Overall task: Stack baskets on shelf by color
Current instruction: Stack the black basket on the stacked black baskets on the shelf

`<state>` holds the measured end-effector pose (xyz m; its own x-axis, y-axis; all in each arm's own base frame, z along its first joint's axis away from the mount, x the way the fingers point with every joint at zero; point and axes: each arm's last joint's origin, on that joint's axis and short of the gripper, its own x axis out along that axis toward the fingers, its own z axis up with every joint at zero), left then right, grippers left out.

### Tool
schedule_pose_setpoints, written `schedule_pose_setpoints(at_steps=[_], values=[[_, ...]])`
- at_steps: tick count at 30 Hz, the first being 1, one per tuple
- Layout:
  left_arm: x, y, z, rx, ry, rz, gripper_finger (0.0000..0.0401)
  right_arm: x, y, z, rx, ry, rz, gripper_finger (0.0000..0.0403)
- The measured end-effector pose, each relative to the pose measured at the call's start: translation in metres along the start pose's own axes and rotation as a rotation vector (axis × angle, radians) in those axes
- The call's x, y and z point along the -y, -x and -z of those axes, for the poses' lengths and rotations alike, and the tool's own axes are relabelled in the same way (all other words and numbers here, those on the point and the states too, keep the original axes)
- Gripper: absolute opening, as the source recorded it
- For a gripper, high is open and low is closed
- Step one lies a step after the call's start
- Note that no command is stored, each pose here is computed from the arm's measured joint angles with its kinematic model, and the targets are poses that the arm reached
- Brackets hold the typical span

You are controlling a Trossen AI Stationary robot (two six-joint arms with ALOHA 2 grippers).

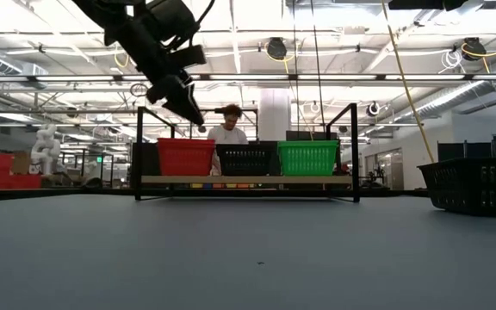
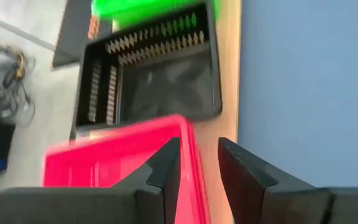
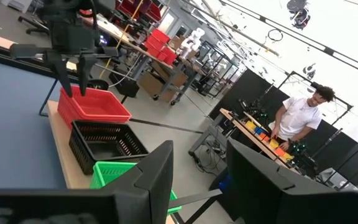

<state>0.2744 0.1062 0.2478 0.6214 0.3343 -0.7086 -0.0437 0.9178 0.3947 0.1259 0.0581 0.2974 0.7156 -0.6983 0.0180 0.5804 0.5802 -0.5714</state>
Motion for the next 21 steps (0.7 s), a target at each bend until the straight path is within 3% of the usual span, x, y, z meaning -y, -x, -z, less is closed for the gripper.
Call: schedule_pose_setpoints(at_steps=[4, 7, 9, 12, 13, 15, 17, 21], values=[[0.002, 0.0, 0.004, -0.044, 0.018, 0.018, 0.0088, 0.0, 0.0, 0.0, 0.0, 0.0, 0.0, 0.0141], [0.005, 0.001, -0.005, 0.022, 0.046, -0.002, 0.0074, 0.0, 0.0, 0.0, 0.0, 0.001, 0.0, 0.0141], [0.01, 0.003, -0.022, 0.163, 0.099, -0.032, 0.0065, 0.0, 0.0, 0.0, 0.0, 0.002, 0.0, 0.0141], [0.018, 0.017, -0.061, 0.532, 0.266, -0.038, 0.0056, 0.0, 0.0, 0.0, 0.001, 0.004, -0.001, 0.0141], [0.023, 0.02, -0.074, 0.657, 0.274, -0.017, 0.0053, 0.0, 0.0, 0.0, 0.001, 0.004, -0.001, 0.0141], [0.038, 0.023, -0.09, 0.823, 0.2, 0.025, 0.0052, 0.0, 0.0, 0.0, 0.003, 0.016, -0.002, 0.0141], [0.058, 0.016, -0.099, 0.883, 0.091, 0.046, 0.0055, 0.0, -0.002, -0.001, 0.021, 0.019, -0.02, 0.0141], [0.088, -0.016, -0.113, 0.847, -0.041, 0.052, 0.0069, -0.001, -0.005, -0.001, 0.057, -0.007, -0.057, 0.0141]])
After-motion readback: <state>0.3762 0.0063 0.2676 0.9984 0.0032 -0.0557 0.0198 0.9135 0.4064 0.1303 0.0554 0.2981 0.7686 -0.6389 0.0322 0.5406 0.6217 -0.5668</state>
